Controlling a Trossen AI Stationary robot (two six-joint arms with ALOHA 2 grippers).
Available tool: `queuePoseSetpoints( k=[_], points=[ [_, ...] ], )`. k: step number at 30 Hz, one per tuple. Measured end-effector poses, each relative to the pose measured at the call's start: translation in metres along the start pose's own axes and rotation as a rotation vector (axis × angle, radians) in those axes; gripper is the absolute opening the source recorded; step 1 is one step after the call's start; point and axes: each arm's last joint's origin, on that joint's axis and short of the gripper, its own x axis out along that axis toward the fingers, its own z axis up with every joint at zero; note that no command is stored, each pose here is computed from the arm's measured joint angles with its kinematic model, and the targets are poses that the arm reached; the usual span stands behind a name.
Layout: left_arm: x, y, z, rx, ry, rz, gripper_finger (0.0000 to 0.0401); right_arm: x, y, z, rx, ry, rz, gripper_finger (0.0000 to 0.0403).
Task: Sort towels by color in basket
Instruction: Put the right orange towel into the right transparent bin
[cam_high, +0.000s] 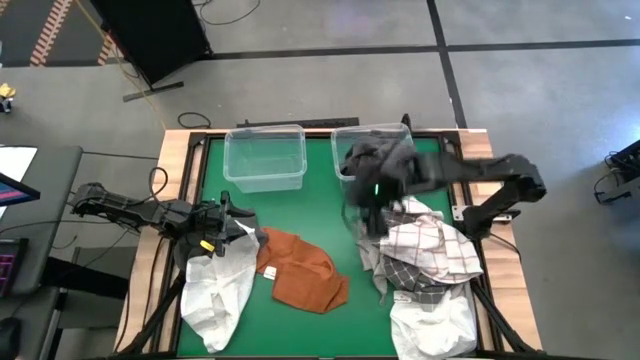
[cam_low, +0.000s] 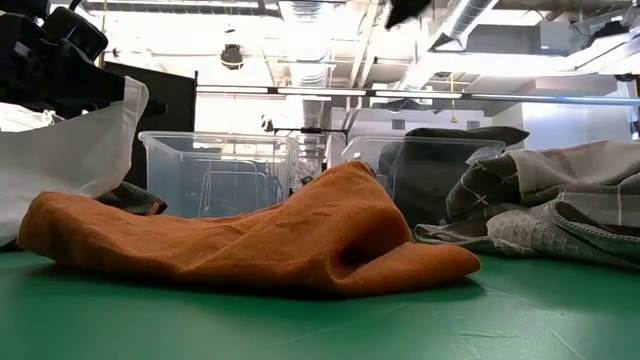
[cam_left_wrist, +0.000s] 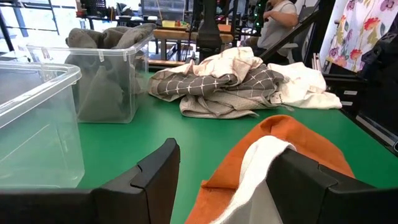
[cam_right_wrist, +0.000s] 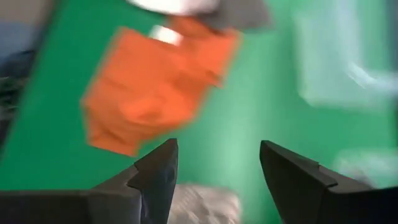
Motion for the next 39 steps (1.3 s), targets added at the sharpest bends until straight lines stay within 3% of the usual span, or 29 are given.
queuePoseSetpoints(
  k=[7, 12, 18, 24, 35, 39],
  points=[
    [0.000, 0.000, 0.000, 0.000, 0.000, 0.000, 0.0214, 0.056, 0.091, 0.016, -0.289, -0.037, 0.153, 0.0256],
    [0.000, 0.000, 0.000, 0.000, 0.001, 0.000, 0.0214, 0.110, 0.129, 0.010, -0.383, 0.028, 0.183, 0.0256],
    [0.000, 0.000, 0.000, 0.000, 0.000, 0.000, 0.0214, 0.167, 0.125, -0.004, -0.366, 0.161, 0.112, 0.0256],
    [0.000, 0.000, 0.000, 0.000, 0.000, 0.000, 0.0214, 0.209, 0.107, -0.008, -0.319, 0.165, 0.091, 0.0271],
    [0.000, 0.000, 0.000, 0.000, 0.000, 0.000, 0.0214, 0.255, 0.091, -0.018, -0.278, 0.167, 0.075, 0.0372],
    [0.000, 0.000, 0.000, 0.000, 0.000, 0.000, 0.0214, 0.266, 0.084, -0.024, -0.255, 0.195, 0.152, 0.0397]
  ],
)
